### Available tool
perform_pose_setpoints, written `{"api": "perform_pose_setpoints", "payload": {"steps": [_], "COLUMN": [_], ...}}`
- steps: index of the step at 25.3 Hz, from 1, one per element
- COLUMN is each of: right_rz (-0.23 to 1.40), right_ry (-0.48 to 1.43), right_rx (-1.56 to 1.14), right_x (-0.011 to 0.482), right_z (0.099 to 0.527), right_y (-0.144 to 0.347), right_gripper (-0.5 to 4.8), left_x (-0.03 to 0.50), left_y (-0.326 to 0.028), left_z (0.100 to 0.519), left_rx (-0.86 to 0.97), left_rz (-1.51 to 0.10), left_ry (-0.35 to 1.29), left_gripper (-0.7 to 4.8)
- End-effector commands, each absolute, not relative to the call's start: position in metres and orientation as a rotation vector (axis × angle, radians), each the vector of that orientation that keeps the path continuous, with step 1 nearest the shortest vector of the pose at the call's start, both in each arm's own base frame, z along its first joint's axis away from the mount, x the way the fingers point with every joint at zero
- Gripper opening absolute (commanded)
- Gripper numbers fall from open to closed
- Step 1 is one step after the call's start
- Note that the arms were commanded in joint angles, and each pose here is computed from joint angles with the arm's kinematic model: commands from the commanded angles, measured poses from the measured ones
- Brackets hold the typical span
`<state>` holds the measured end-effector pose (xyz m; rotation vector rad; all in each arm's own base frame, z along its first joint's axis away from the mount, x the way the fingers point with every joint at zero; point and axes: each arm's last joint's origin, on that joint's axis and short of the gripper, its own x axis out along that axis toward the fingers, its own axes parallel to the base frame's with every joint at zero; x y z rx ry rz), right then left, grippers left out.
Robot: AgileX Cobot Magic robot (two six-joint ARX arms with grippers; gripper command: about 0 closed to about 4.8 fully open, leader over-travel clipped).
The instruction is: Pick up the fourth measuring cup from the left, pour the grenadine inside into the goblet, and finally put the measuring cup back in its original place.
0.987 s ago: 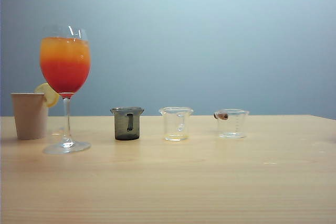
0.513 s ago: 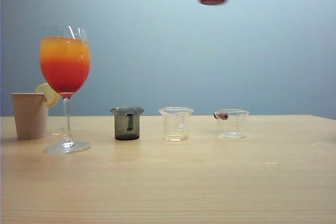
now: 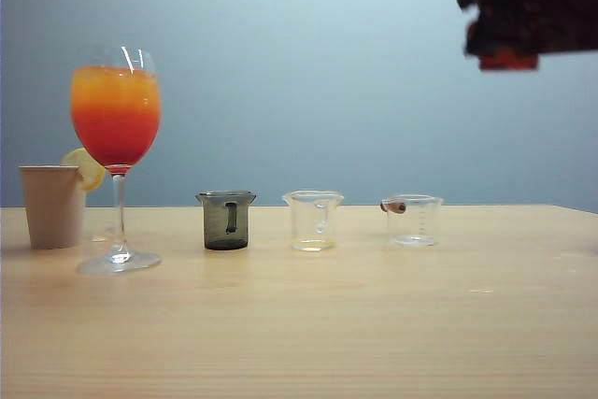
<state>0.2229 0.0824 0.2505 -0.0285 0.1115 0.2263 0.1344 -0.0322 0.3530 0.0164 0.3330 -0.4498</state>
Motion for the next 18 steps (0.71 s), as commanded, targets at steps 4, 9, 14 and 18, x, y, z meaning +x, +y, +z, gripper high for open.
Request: {"api": "perform_pose_setpoints", "payload": {"steps": [4,9,14,18], "right_rz": [0.087,0.035,0.042,0.063], "right_ry": [0.084,0.033,0.038,0.068], "right_rx": [0.019,0.045,0.066,0.063], "right_x": [0.230,0.266,0.290,0.312], "right_z": [0.220,0.182,0.156,0.144], "right_y": [0.069,0.059,0.057,0.062], "right_gripper": [1.56,1.56,1.56,1.56], "left_x": [0.134,0.134,0.134,0.134], "left_y": [-0.032,-0.032,-0.032,-0.032], "left_z": [0.355,0.355,0.355,0.355], "left_rx": [0.017,0.016,0.016,0.016], "left_rz": [-0.453,-0.453,-0.453,-0.453], "left_ry": [0.323,0.323,0.323,0.323], "left_gripper": [-0.04,-0.04,-0.04,-0.04]}}
